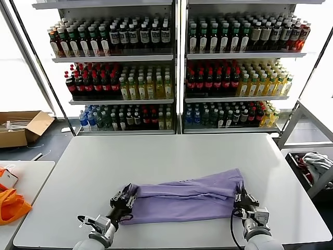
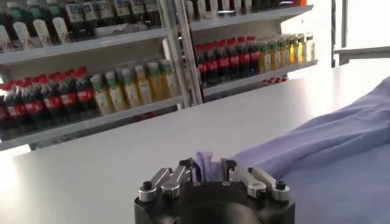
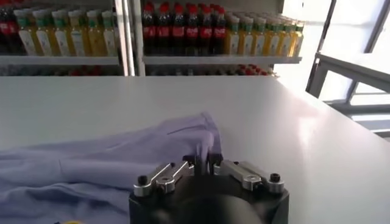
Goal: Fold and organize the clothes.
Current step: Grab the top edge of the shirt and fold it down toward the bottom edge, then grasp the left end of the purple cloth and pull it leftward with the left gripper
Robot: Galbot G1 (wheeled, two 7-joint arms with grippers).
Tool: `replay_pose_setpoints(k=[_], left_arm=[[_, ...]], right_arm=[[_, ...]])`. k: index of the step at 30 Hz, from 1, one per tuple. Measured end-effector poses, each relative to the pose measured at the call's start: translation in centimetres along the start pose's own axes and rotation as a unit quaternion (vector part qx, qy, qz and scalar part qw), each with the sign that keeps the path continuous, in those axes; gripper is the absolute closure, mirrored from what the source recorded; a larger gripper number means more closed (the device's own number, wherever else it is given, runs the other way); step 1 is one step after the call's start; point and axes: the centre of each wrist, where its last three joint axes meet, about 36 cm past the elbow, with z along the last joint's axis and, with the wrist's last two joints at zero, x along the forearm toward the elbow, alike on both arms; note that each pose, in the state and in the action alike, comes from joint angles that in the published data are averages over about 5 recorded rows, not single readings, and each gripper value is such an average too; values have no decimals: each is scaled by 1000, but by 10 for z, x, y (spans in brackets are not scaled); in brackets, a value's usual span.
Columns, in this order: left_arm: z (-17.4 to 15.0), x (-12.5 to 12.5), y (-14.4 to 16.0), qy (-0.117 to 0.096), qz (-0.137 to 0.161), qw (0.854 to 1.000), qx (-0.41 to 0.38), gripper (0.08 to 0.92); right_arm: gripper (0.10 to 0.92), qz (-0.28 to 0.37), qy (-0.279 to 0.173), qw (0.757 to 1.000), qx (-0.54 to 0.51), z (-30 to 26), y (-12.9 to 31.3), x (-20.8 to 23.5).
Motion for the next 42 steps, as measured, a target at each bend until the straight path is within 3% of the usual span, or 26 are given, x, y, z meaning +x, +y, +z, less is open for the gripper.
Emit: replay_pose_setpoints(k=[11, 16, 23, 32, 42], left_arm=[[-22, 19, -13, 6, -54, 998, 39, 239], [-29, 19, -23, 14, -80, 994, 78, 180], [-37, 20, -28, 37, -95, 986, 132, 177], [-40, 22, -40, 70, -79, 975, 196, 177], [-37, 15, -38, 85, -80, 967, 226, 177]], right_arm=[[319, 23, -44, 999, -11, -30, -18, 20], [212, 23, -60, 998, -14, -40, -20, 25], [200, 23, -76, 997, -15, -49, -21, 30], [200, 22, -82, 996, -17, -49, -19, 34], [200, 23, -84, 996, -16, -48, -17, 35]])
